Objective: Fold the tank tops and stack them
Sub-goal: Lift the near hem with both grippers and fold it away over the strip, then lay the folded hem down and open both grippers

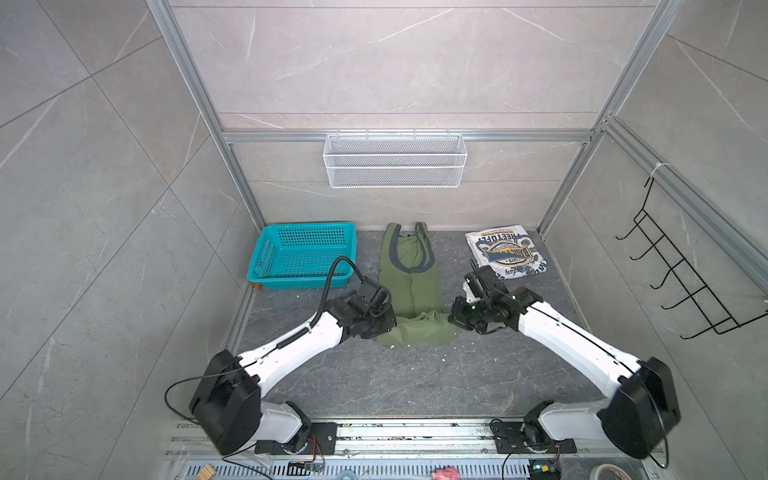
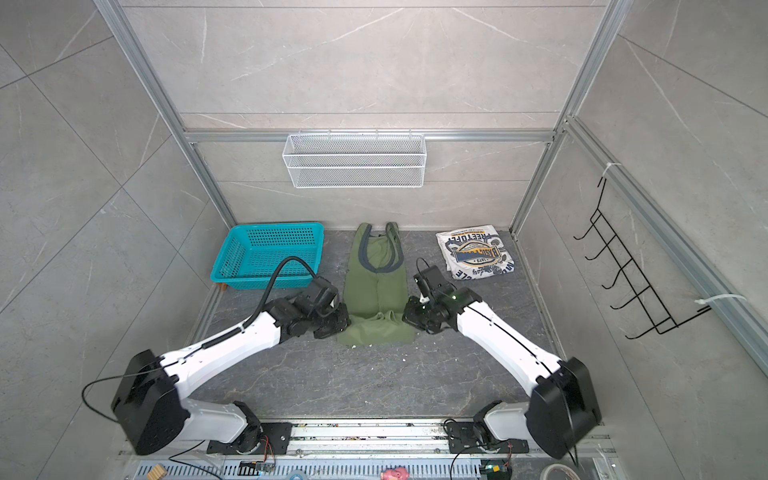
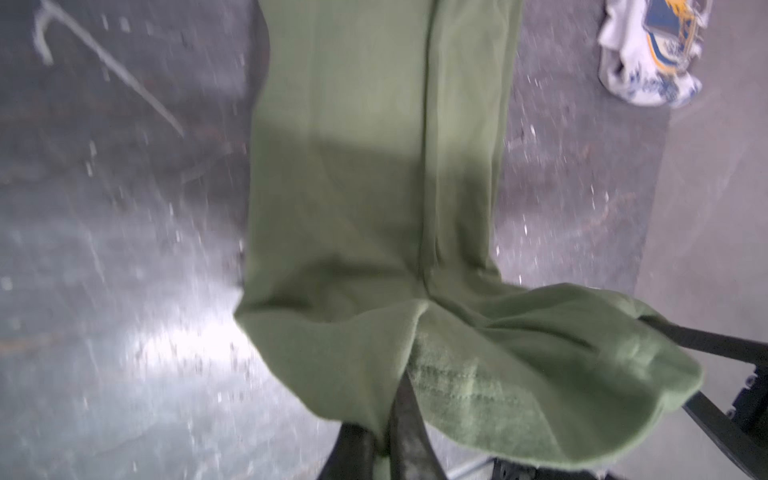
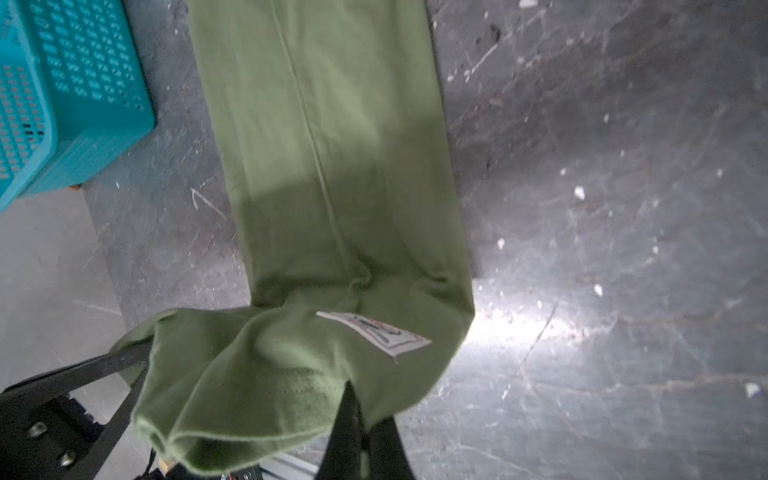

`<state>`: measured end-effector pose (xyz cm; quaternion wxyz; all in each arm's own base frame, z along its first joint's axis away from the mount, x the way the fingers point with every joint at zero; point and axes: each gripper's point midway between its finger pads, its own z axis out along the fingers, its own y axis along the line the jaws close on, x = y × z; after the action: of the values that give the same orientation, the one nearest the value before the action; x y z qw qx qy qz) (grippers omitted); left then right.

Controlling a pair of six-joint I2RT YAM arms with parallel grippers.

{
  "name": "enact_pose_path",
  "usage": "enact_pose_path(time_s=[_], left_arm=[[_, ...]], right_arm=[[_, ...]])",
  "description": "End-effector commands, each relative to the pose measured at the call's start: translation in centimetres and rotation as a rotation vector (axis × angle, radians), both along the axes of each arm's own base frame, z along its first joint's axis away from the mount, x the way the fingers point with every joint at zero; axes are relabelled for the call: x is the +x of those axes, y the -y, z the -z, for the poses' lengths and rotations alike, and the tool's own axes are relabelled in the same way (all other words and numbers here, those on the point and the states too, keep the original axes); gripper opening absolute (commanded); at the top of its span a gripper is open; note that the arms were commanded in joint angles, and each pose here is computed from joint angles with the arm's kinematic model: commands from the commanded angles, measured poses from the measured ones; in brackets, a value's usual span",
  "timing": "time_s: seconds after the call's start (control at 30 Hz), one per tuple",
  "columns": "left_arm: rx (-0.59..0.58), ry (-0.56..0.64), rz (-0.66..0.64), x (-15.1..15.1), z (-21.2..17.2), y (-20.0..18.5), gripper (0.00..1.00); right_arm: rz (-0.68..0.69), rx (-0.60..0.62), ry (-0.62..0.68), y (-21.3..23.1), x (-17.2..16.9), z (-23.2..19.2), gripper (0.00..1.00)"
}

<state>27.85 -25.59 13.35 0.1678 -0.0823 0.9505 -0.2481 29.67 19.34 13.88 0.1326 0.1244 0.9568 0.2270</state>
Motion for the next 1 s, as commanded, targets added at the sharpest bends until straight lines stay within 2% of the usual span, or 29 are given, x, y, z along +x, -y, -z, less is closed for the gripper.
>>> enact_pose_path(time_s=[0.0, 0.23, 0.5, 0.6, 0.67, 0.77, 0.9, 0.97], left_arm=[[0.006, 0.03, 0.036, 3.5, -0.6, 0.3, 0.04], [0.011, 0.03, 0.001, 9.3, 0.7, 0.4, 0.05], [0.017, 0.002, 0.01, 13.0, 3.3, 1.3, 0.09], [0.042, -0.012, 0.001, 13.8, 4.4, 1.0, 0.15], [0.056, -0.025, -0.013, 14.3, 5.1, 0.6, 0.22], [0.082, -0.03, -0.016, 14.9, 5.4, 0.2, 0.38], [0.131, 0.008, -0.003, 15.6, 3.3, -0.7, 0.6], [0.172, 0.043, -0.005, 15.5, 1.5, -1.7, 0.69]], right_arm=[[-0.075, -0.007, 0.016, -0.6, 3.7, 0.5, 0.02], [-0.067, -0.002, -0.014, -1.1, 10.2, 3.4, 0.03], [-0.041, -0.016, -0.039, -1.1, 13.9, 6.0, 0.04], [-0.04, -0.021, -0.055, -1.2, 14.7, 6.9, 0.07], [-0.045, -0.025, -0.069, -1.3, 15.1, 7.4, 0.17], [-0.05, -0.037, -0.072, -1.2, 15.6, 7.4, 0.43], [-0.054, -0.085, -0.046, -0.1, 15.6, 5.6, 0.61], [-0.059, -0.118, -0.019, 0.6, 15.1, 4.2, 0.67]])
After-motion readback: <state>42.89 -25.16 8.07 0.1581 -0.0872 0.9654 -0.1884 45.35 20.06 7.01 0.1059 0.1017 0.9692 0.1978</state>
